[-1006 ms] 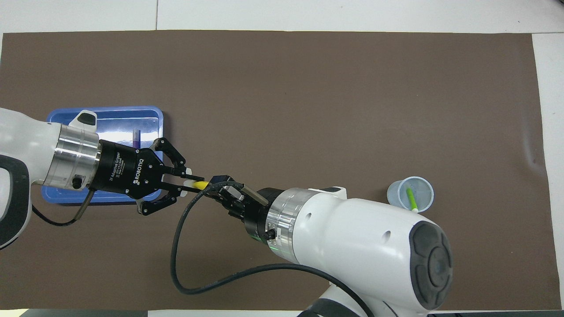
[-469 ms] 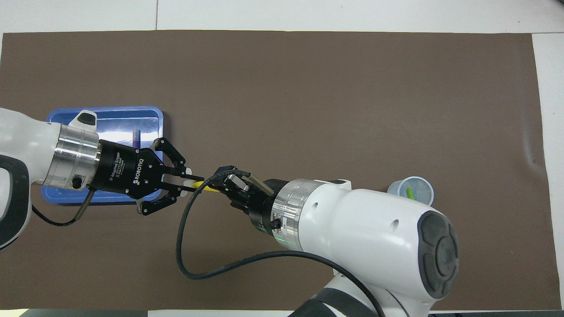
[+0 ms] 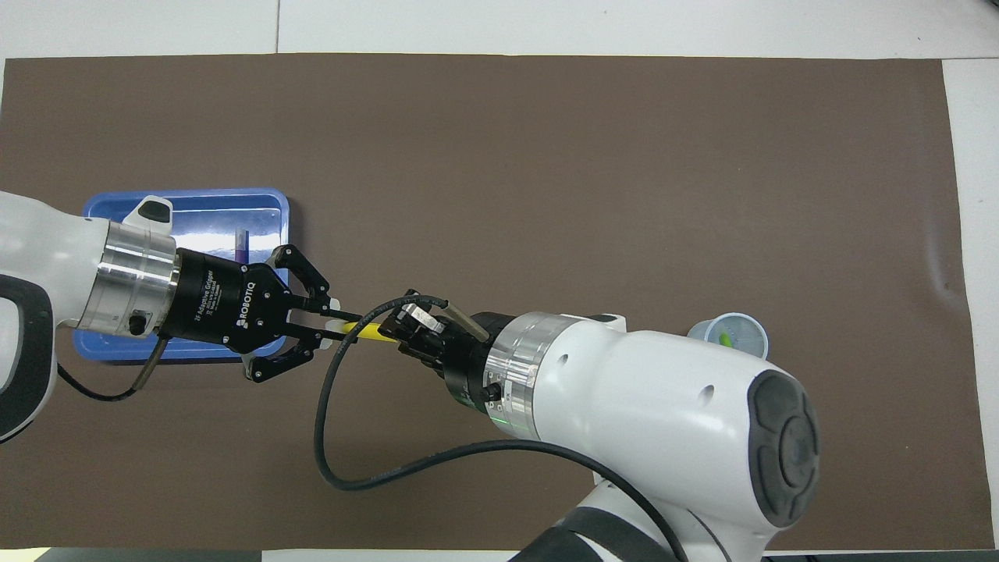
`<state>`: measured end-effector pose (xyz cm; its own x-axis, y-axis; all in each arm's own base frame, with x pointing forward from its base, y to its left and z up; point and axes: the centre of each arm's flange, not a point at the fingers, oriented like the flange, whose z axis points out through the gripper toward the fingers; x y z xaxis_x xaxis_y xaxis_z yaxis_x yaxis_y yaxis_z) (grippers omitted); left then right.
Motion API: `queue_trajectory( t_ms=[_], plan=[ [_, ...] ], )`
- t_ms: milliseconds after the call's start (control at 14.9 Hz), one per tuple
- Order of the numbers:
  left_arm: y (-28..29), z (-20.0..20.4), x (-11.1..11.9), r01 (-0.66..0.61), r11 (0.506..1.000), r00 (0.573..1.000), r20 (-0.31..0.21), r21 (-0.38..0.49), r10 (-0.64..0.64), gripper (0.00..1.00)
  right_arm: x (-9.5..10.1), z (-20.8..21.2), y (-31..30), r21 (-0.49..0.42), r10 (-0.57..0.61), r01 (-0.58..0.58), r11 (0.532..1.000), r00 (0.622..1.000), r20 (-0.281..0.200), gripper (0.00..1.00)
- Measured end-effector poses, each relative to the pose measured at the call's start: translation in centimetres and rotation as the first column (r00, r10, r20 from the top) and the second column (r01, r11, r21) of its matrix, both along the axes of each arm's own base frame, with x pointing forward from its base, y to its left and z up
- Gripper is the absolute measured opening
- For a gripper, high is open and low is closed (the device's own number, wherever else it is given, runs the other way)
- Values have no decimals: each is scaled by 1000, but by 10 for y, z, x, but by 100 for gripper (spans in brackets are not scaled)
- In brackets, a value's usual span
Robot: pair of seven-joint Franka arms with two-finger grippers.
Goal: Transfer and insert pens with both arms
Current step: 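Grasp the yellow pen with the right gripper, open the left gripper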
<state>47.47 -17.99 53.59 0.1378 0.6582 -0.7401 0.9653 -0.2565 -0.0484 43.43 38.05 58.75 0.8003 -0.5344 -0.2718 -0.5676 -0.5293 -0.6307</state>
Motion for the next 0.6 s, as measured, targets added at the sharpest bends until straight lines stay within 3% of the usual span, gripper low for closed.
queue_trajectory(
  t_ms=[67, 402, 469, 604],
  plan=[
    [0, 0, 0, 0, 1000, 1000, -1, -1, 0, 17, 0, 1, 0, 1, 0, 0, 1000, 1000, 1, 18],
    [0, 0, 0, -2, 1000, 1000, -1, -3, 2, 17, 1, 1, 0, 1, -1, 1, 1000, 1000, 1, 18],
    [0, 0, 0, -5, 1000, 1000, 1, -5, 5, 22, 1, 0, 0, 0, 0, 0, 1000, 1000, -1, 18],
    [1, 3, 0, -13, 1000, 1000, 9, -11, 13, 44, 0, -4, 0, -12, 15, -15, 1000, 1000, -14, 18]
  ],
)
